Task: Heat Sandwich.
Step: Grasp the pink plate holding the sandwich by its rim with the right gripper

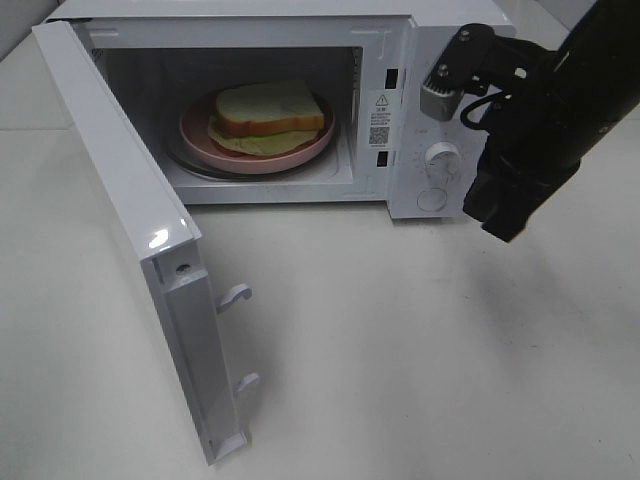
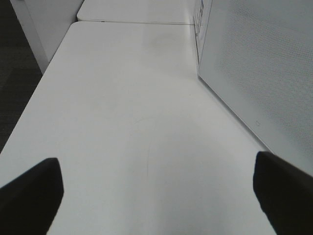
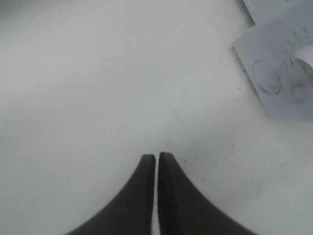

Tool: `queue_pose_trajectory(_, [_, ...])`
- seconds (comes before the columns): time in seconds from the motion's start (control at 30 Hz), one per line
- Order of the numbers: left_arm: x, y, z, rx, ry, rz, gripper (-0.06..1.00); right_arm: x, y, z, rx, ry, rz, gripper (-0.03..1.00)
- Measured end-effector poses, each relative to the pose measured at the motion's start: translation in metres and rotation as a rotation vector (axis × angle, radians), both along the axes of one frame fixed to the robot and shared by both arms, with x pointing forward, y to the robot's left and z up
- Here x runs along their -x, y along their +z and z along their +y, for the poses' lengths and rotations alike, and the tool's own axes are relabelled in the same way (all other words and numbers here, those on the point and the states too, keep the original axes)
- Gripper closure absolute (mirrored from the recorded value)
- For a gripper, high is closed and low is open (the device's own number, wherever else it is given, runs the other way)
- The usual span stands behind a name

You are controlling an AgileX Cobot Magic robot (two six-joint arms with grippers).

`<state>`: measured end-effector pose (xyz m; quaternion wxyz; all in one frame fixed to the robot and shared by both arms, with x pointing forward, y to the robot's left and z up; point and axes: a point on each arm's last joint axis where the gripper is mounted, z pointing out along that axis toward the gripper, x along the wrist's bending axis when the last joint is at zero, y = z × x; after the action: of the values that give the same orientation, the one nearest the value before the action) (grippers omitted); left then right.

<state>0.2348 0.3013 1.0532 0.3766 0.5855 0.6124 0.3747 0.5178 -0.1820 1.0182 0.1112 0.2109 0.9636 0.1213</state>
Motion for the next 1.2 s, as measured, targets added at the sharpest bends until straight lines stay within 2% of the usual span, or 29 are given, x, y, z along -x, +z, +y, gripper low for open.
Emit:
queue_pose_trajectory(0.03, [0.000, 0.000, 0.000, 0.000, 0.000, 0.000, -0.05, 0.000, 0.000, 0.000, 0.000, 0.000, 0.000, 0.93])
queue_pose_trajectory(0.13, [0.000, 0.000, 0.000, 0.000, 0.000, 0.000, -0.05, 0.003, -0.001, -0.001, 0.072, 0.240, -0.015, 0.92])
queue_pose_trajectory(0.17, [0.000, 0.000, 0.000, 0.000, 0.000, 0.000, -0.05, 0.003, -0.001, -0.001, 0.083, 0.281, -0.021, 0.92])
queue_pose_trajectory(0.47, [0.000, 0.000, 0.000, 0.000, 0.000, 0.000, -0.05, 0.007, -0.001, 0.007, 0.158, 0.492, -0.058, 0.88])
queue_pose_trajectory(0.6, [0.000, 0.000, 0.000, 0.000, 0.000, 0.000, -0.05, 0.009, -0.001, 0.011, 0.173, 0.524, -0.066, 0.75])
queue_pose_trajectory(0.67, [0.000, 0.000, 0.000, 0.000, 0.000, 0.000, -0.05, 0.009, -0.001, 0.014, 0.189, 0.545, -0.076, 0.59])
queue_pose_trajectory(0.7, [0.000, 0.000, 0.000, 0.000, 0.000, 0.000, -0.05, 0.009, -0.001, 0.014, 0.189, 0.545, -0.076, 0.59])
queue_pose_trajectory(0.77, [0.000, 0.000, 0.000, 0.000, 0.000, 0.000, -0.05, 0.009, -0.001, 0.013, 0.196, 0.543, -0.078, 0.46])
queue_pose_trajectory(0.8, [0.000, 0.000, 0.000, 0.000, 0.000, 0.000, -0.05, 0.010, -0.001, 0.015, 0.201, 0.536, -0.079, 0.31])
queue_pose_trajectory(0.83, [0.000, 0.000, 0.000, 0.000, 0.000, 0.000, -0.05, 0.010, -0.001, 0.016, 0.202, 0.530, -0.078, 0.26])
queue_pose_trajectory(0.87, [0.000, 0.000, 0.000, 0.000, 0.000, 0.000, -0.05, 0.010, -0.001, 0.016, 0.202, 0.530, -0.078, 0.26])
queue_pose_trajectory(0.97, [0.000, 0.000, 0.000, 0.000, 0.000, 0.000, -0.05, 0.010, 0.001, 0.019, 0.189, 0.480, -0.077, 0.07])
queue_pose_trajectory(1.2, [0.000, 0.000, 0.000, 0.000, 0.000, 0.000, -0.05, 0.011, 0.001, 0.020, 0.186, 0.459, -0.074, 0.02])
